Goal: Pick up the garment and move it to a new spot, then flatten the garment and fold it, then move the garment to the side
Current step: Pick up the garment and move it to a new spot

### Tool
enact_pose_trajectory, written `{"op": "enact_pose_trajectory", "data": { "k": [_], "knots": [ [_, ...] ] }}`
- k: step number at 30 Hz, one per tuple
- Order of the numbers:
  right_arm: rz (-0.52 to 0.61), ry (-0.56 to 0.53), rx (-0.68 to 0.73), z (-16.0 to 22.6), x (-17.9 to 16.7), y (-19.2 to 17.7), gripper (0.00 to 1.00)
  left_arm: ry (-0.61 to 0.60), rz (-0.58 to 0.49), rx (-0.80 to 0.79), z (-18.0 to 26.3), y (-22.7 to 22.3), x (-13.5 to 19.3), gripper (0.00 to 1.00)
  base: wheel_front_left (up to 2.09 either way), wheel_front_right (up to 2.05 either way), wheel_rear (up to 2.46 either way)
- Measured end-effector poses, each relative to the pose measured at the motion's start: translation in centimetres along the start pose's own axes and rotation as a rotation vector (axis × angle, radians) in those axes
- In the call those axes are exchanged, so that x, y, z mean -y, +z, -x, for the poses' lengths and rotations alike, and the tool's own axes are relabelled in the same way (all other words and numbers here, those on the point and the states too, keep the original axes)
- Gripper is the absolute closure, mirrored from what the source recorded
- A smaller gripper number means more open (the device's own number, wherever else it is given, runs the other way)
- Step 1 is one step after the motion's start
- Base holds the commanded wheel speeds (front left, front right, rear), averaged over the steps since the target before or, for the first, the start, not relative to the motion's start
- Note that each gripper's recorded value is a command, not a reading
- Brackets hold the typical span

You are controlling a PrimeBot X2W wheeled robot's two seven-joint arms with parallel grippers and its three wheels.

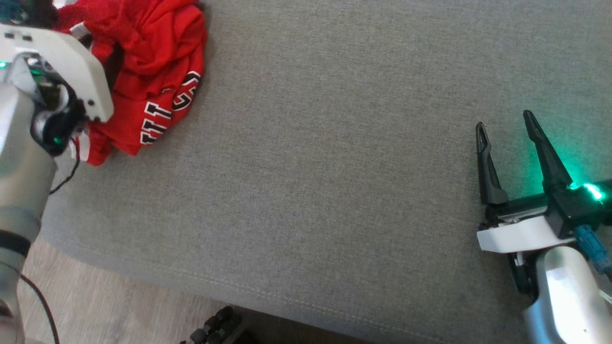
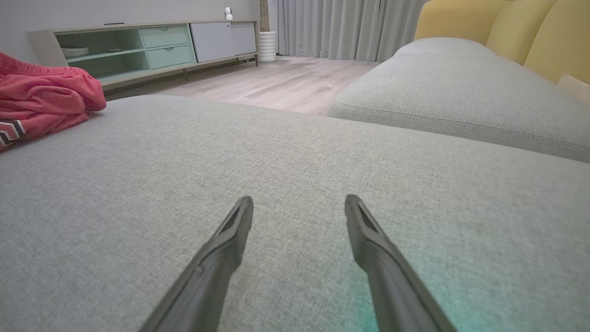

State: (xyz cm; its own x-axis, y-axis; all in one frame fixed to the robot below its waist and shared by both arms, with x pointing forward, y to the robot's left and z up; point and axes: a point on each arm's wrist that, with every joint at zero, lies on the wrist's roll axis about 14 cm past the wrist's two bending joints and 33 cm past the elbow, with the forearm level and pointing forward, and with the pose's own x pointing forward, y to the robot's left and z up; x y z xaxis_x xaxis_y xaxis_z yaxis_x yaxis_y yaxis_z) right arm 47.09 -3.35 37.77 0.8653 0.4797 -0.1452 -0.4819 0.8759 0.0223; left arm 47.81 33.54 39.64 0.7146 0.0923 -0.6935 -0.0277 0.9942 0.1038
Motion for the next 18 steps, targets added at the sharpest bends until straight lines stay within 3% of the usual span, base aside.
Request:
{"op": "enact_pose_trajectory", "data": {
  "k": [1, 5, 8, 13, 18],
  "knots": [
    [0.000, -0.001, 0.002, 0.0, 0.0, 0.0, 0.00, -0.009, -0.015, -0.001, -0.1, -0.3, 0.3, 0.96, 0.00, 0.00, 0.00],
    [0.002, -0.006, 0.006, 0.0, 0.2, 0.2, 0.00, -0.053, -0.070, 0.038, -0.3, -0.7, 1.6, 1.00, 0.00, 0.00, 0.00],
    [0.005, -0.007, 0.008, 0.1, 0.3, 0.4, 0.00, -0.050, -0.110, 0.152, 0.3, 0.9, 1.1, 1.00, 0.00, 0.00, 0.00],
    [0.005, -0.019, 0.009, 0.6, 0.3, 1.2, 0.00, -0.055, -0.070, 0.441, 3.2, 7.1, 0.6, 1.00, 0.00, 0.00, 0.00],
    [-0.008, -0.030, 0.058, 1.6, -0.3, 3.8, 0.00, -0.101, -0.134, 0.661, 8.2, 13.6, 1.9, 1.00, 0.00, 0.00, 0.00]
  ]
}}
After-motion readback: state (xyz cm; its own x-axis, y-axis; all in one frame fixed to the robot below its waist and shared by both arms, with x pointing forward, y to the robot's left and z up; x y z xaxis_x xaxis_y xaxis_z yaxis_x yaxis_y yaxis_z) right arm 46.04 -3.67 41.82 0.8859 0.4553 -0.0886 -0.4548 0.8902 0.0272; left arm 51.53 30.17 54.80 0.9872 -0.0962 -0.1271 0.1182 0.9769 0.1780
